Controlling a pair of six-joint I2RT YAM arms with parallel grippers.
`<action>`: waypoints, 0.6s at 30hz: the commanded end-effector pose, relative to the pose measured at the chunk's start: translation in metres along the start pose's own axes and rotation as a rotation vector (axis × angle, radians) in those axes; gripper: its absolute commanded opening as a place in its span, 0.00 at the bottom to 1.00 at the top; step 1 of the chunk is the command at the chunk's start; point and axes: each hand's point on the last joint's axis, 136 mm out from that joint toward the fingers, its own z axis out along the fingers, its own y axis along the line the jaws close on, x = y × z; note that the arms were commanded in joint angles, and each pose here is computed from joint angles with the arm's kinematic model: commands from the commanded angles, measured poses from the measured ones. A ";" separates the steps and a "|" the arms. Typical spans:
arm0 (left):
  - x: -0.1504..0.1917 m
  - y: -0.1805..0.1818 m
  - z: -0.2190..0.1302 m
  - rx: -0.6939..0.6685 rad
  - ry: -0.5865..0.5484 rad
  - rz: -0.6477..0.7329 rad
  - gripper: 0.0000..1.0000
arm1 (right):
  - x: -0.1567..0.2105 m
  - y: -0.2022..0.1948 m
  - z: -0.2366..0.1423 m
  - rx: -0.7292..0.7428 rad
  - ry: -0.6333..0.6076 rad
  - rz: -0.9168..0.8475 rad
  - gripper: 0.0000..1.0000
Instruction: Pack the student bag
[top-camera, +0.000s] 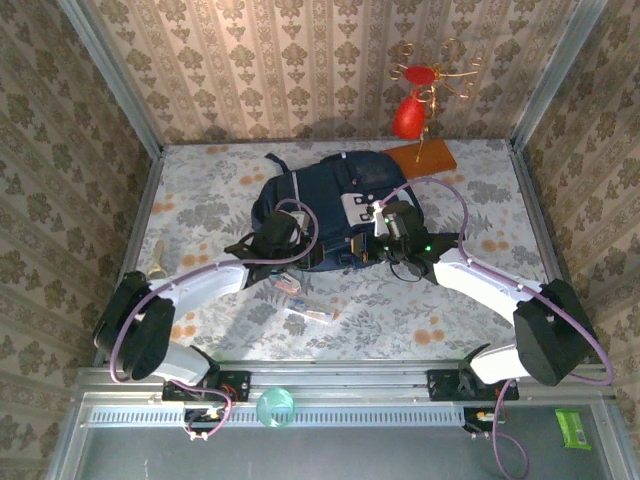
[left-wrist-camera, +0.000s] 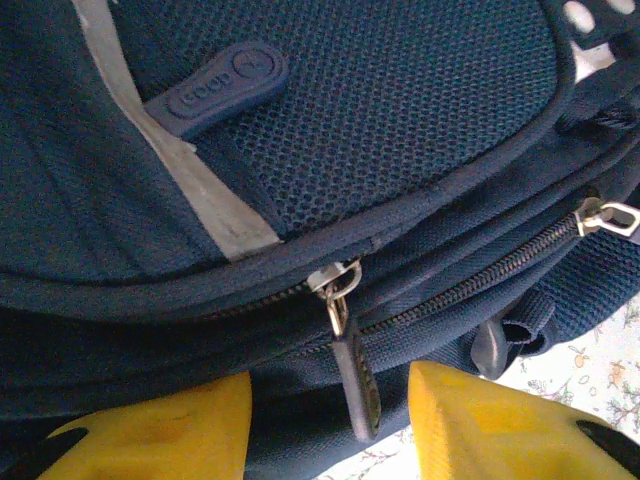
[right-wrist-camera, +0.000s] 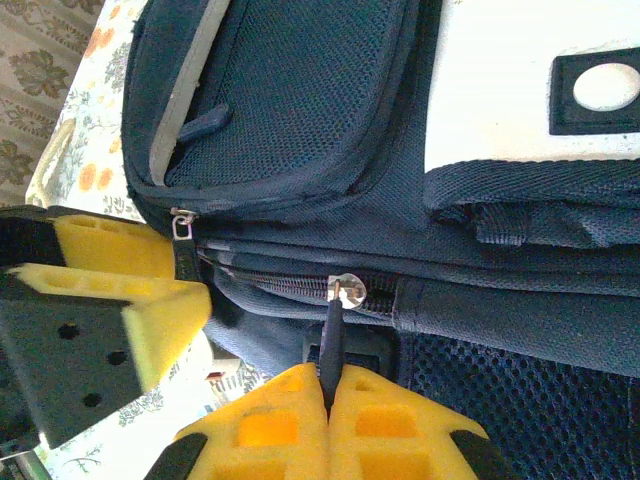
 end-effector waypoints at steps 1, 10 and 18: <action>-0.014 -0.011 0.004 0.016 -0.021 -0.021 0.44 | -0.025 0.029 -0.014 -0.096 -0.086 -0.041 0.00; -0.024 -0.011 0.019 0.008 -0.029 -0.006 0.21 | -0.019 0.025 -0.013 -0.087 -0.081 -0.037 0.00; -0.029 -0.014 0.013 0.022 -0.032 0.036 0.00 | 0.003 -0.015 -0.009 0.079 -0.051 -0.033 0.00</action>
